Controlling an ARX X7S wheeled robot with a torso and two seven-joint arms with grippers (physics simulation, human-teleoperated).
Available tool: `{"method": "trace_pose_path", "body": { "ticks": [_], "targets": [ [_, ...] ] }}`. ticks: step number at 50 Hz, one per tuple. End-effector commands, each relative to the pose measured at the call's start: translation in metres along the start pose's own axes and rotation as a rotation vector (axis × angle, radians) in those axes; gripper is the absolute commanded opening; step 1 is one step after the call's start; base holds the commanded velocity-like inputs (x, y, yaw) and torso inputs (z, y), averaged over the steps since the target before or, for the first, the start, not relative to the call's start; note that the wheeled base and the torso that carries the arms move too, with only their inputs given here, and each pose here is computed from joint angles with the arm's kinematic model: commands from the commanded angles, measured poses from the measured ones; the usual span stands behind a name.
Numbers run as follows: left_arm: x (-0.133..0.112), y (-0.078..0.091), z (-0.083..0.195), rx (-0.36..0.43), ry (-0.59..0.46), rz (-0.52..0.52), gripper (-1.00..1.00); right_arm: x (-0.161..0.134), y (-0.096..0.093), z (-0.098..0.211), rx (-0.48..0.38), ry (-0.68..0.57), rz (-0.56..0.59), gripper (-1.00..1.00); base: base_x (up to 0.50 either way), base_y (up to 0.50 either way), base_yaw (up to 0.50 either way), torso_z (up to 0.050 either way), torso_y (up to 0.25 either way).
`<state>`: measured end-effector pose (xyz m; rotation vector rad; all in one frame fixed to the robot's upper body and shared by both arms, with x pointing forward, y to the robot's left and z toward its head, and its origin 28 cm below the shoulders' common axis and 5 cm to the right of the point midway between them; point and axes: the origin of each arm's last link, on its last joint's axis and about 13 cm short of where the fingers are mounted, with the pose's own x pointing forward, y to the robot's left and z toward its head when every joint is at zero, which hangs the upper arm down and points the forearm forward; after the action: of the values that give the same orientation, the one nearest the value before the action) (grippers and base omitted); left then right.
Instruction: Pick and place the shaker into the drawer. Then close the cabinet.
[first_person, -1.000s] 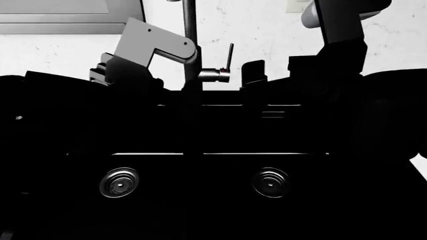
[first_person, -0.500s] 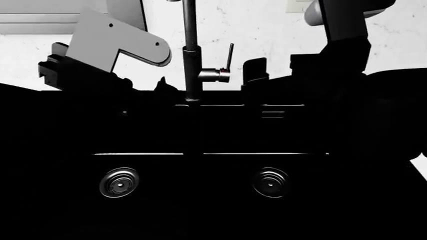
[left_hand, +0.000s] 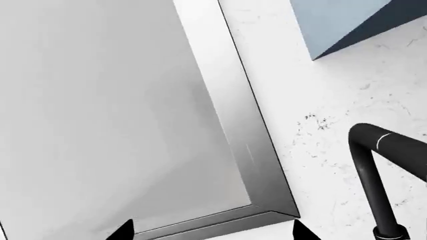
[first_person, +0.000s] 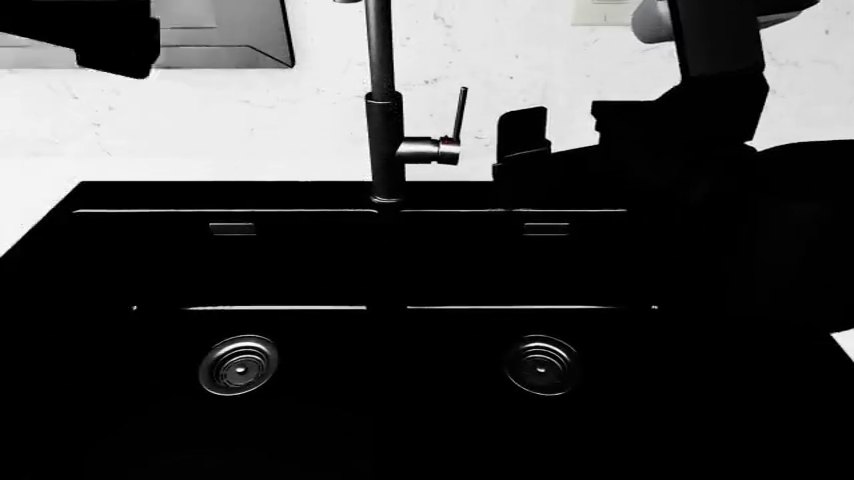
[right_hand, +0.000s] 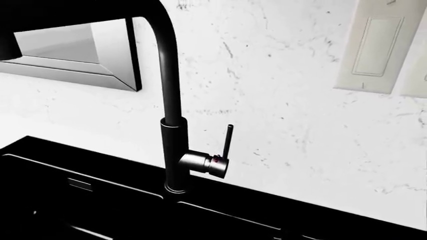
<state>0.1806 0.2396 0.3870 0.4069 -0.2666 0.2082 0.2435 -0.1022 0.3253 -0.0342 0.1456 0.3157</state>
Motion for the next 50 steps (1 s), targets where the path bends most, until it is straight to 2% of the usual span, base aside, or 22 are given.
{"method": "trace_pose_path", "body": {
  "ticks": [1,6,11,19,23,33,39,45,50],
  "targets": [
    [-0.014,0.031,0.039,-0.045,-0.212,0.224,1.00,-0.006,-0.003,0.002,0.007,-0.015,0.001,1.00,0.00,0.00,0.00,0.000,0.000],
    [-0.018,0.040,0.059,-0.124,-0.340,0.294,1.00,-0.007,-0.004,0.003,0.025,-0.011,0.001,1.00,0.00,0.00,0.00,0.000,0.000],
    [-0.017,0.046,0.080,-0.165,-0.450,0.338,1.00,-0.006,-0.004,0.001,0.020,-0.007,-0.001,1.00,0.00,0.00,0.00,0.000,0.000],
    [-0.019,0.051,0.110,-0.187,-0.595,0.402,1.00,-0.009,-0.007,0.002,0.023,-0.016,-0.003,1.00,0.00,0.00,0.00,0.000,0.000],
    [-0.018,0.049,0.125,-0.179,-0.642,0.396,1.00,-0.008,-0.008,0.001,0.024,-0.016,-0.001,1.00,0.00,0.00,0.00,0.000,0.000],
    [0.017,0.042,0.155,-0.405,-0.692,0.271,1.00,-0.011,-0.003,0.001,0.018,-0.014,0.004,1.00,0.00,0.00,0.00,0.000,0.000],
    [0.034,0.032,0.164,-0.452,-0.707,0.208,1.00,-0.011,-0.001,0.001,0.018,-0.014,0.006,1.00,0.00,0.00,0.00,0.000,0.000],
    [0.040,0.025,0.171,-0.643,-0.691,0.006,1.00,-0.012,-0.001,0.001,0.019,-0.012,0.003,1.00,0.00,0.00,0.00,0.000,0.000],
    [0.045,0.010,0.177,-0.672,-0.647,-0.140,1.00,-0.015,-0.002,0.002,0.022,-0.016,-0.001,1.00,0.00,0.00,0.00,0.000,0.000]
  ]
}}
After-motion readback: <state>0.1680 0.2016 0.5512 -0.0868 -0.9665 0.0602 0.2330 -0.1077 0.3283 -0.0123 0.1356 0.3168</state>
